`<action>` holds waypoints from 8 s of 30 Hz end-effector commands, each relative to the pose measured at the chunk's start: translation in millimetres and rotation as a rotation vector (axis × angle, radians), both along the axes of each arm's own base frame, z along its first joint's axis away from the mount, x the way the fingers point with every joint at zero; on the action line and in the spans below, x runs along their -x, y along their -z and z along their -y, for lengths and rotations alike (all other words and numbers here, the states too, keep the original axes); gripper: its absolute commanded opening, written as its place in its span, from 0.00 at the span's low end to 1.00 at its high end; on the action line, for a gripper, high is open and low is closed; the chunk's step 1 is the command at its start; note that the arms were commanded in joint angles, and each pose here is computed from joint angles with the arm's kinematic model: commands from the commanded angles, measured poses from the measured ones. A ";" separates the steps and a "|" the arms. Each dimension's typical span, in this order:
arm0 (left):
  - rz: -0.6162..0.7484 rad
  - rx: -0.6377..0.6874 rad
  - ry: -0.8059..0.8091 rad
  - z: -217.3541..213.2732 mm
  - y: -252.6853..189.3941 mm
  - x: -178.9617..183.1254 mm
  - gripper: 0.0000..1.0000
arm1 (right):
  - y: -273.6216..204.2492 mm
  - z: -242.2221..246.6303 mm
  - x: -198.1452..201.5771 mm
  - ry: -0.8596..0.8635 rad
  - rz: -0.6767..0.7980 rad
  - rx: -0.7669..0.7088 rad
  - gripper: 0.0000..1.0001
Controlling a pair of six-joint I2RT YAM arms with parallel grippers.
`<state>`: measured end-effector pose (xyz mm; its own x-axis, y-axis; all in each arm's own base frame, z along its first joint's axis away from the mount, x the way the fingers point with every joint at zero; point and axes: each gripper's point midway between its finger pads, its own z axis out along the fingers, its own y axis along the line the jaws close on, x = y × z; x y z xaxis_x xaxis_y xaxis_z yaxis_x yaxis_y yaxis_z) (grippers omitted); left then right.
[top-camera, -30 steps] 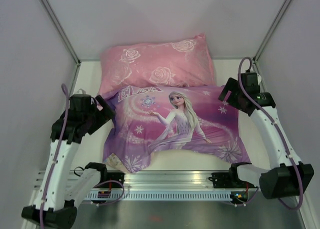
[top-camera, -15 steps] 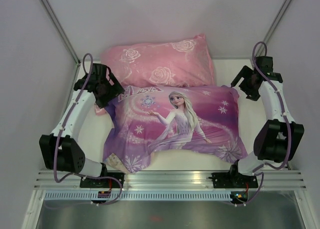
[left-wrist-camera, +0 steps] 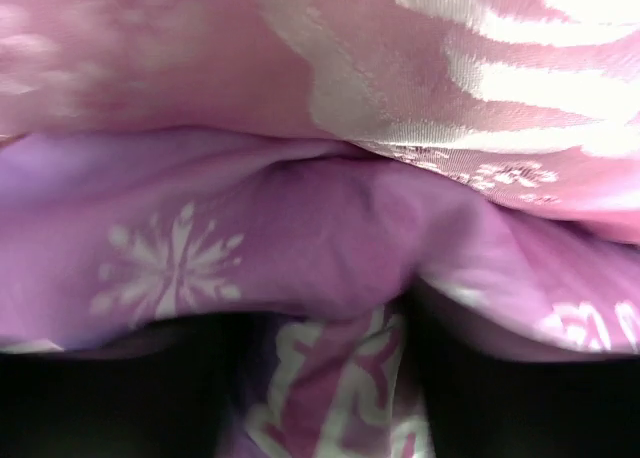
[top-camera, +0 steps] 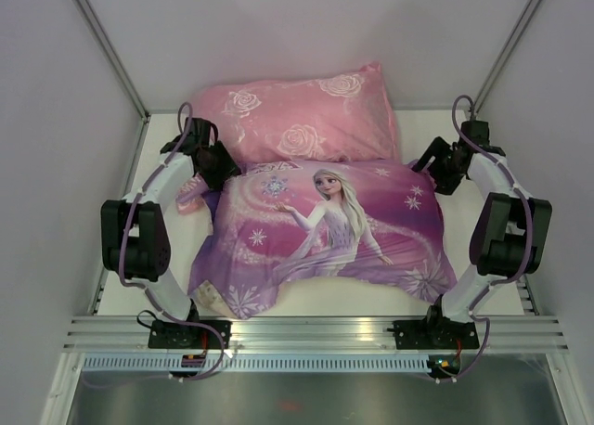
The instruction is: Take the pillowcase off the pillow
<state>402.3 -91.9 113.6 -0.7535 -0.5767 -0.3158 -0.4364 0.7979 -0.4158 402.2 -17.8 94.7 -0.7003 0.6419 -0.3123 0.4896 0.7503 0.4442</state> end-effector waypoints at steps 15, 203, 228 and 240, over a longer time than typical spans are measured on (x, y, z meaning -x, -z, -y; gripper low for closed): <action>0.565 0.286 0.378 66.4 -225.2 -18.5 0.02 | -220.1 -44.4 -101.0 -0.171 0.601 -0.170 0.00; 0.773 0.119 -0.191 -48.3 -142.5 275.9 0.94 | -171.0 -186.2 227.9 -0.582 0.591 -0.277 0.94; 0.377 0.148 0.390 41.7 -96.4 201.0 0.83 | -83.1 -356.9 193.8 -0.712 0.439 -0.068 0.94; 0.367 0.081 0.327 32.4 -78.4 208.6 0.20 | -10.8 -238.2 153.8 -0.427 0.306 -0.012 0.94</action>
